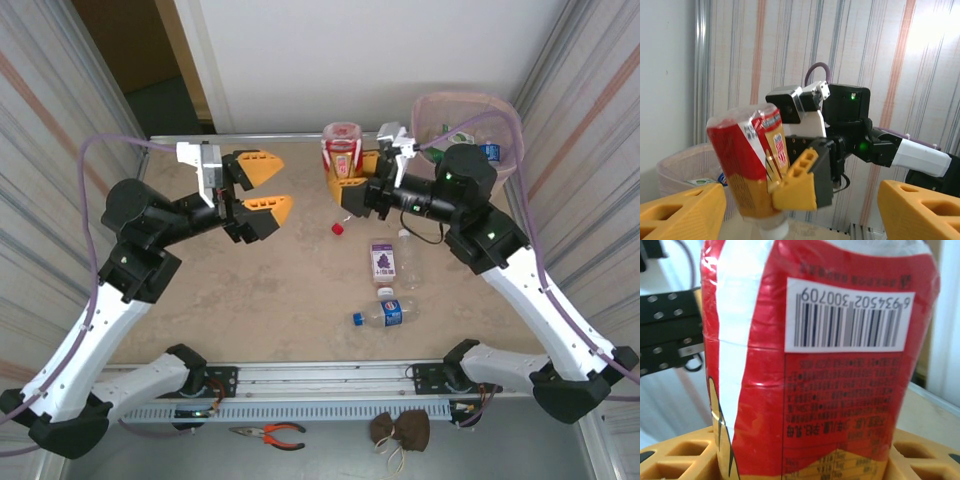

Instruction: Put the plastic bottles in the bin

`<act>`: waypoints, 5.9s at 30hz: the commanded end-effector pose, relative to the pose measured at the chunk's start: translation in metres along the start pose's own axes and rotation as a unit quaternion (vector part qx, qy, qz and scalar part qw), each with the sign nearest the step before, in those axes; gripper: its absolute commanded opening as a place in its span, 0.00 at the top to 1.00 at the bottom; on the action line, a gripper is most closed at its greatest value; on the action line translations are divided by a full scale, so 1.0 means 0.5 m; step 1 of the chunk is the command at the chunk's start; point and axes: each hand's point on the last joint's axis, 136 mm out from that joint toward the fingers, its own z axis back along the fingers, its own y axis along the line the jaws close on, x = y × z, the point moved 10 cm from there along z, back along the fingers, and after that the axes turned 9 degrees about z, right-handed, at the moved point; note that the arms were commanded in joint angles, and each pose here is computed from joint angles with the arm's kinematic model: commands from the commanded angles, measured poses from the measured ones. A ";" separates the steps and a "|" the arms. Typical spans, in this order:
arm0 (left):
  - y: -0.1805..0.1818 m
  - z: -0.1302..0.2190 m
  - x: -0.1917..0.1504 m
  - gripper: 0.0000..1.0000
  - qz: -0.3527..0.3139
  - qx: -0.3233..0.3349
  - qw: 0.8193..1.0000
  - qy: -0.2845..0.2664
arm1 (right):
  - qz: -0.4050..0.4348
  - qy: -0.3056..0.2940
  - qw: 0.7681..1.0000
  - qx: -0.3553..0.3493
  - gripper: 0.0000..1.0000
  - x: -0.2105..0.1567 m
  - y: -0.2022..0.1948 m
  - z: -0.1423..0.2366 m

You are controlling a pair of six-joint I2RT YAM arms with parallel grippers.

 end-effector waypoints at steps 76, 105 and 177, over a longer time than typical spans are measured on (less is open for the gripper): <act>0.058 -0.012 -0.073 0.22 0.052 0.060 0.996 0.039 | -0.211 0.413 0.726 -0.508 0.25 -0.149 -0.514 0.225; 0.080 -0.027 -0.090 0.21 0.067 0.062 0.995 0.045 | -0.163 0.344 0.791 -0.478 0.34 -0.074 -0.262 0.198; 0.075 0.034 -0.067 0.22 0.085 0.132 0.987 0.031 | 0.297 0.766 0.543 0.172 0.44 -0.742 0.117 -0.091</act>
